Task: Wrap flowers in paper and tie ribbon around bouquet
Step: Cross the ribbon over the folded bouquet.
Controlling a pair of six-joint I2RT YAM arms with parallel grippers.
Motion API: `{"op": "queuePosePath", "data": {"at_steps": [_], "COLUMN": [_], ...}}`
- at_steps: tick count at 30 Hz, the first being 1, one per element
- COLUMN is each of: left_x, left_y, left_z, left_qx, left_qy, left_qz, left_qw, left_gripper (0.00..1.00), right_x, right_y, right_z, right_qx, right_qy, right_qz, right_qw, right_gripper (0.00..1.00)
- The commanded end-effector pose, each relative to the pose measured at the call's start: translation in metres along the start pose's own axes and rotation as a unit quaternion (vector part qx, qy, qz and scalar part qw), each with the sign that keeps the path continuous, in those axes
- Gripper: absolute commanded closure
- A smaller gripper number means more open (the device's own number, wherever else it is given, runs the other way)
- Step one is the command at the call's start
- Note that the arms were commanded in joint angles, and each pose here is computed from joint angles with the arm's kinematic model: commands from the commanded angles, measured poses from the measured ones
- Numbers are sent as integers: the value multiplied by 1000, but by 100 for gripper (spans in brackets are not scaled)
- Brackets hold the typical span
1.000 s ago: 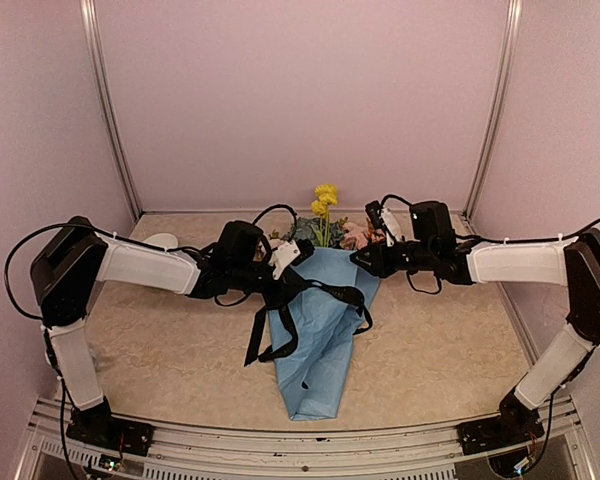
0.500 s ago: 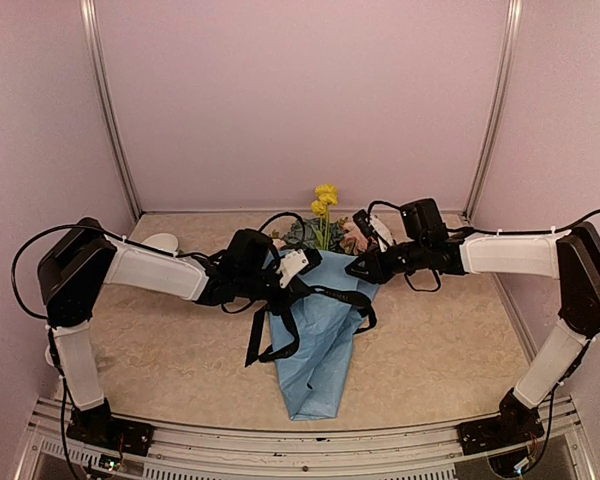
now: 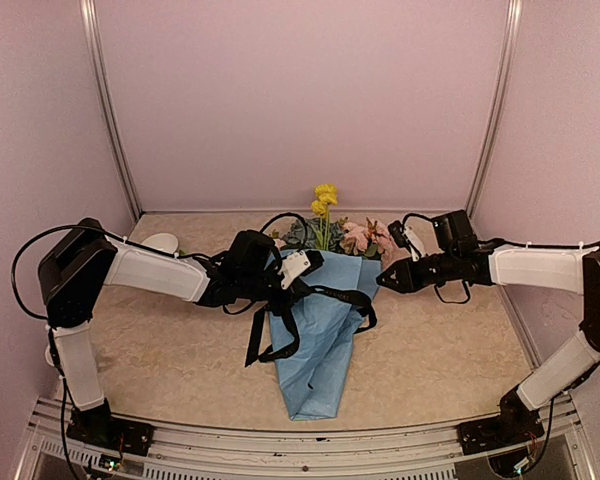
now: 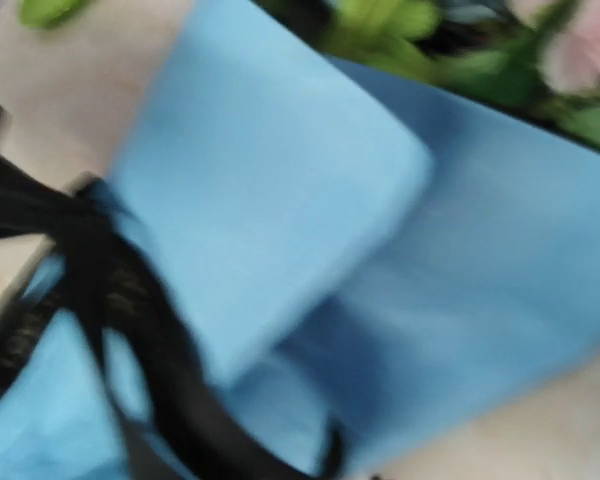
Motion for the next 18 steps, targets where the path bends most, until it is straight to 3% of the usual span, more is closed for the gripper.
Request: {"op": "queuePosePath", "data": {"at_steps": [1, 5, 18], "left_x": [-7, -8, -9], "left_y": [-2, -2, -4], "left_z": [4, 4, 5], "left_qx": [-6, -7, -2], "left_qy": [-5, -5, -3], "left_qz": [-5, -5, -3], "left_qw": [1000, 1000, 1000], "left_gripper": [100, 100, 100], "right_x": [37, 55, 64], "right_y": [-4, -13, -47], "right_z": [-17, -22, -2], "right_qx": [36, 44, -9], "right_qy": [-4, 10, 59], "right_qz": [57, 72, 71], "right_qw": [998, 996, 996], "right_gripper": [64, 57, 57]}}
Point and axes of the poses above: each gripper's point midway between its finger pads, its own y axis back along the fingers, its own z axis along the line the jaws close on, x = y × z, the point moved 8 cm from there along y, back along the fingers, and after that the axes turned 2 degrees about -y, right-handed, at the moved point
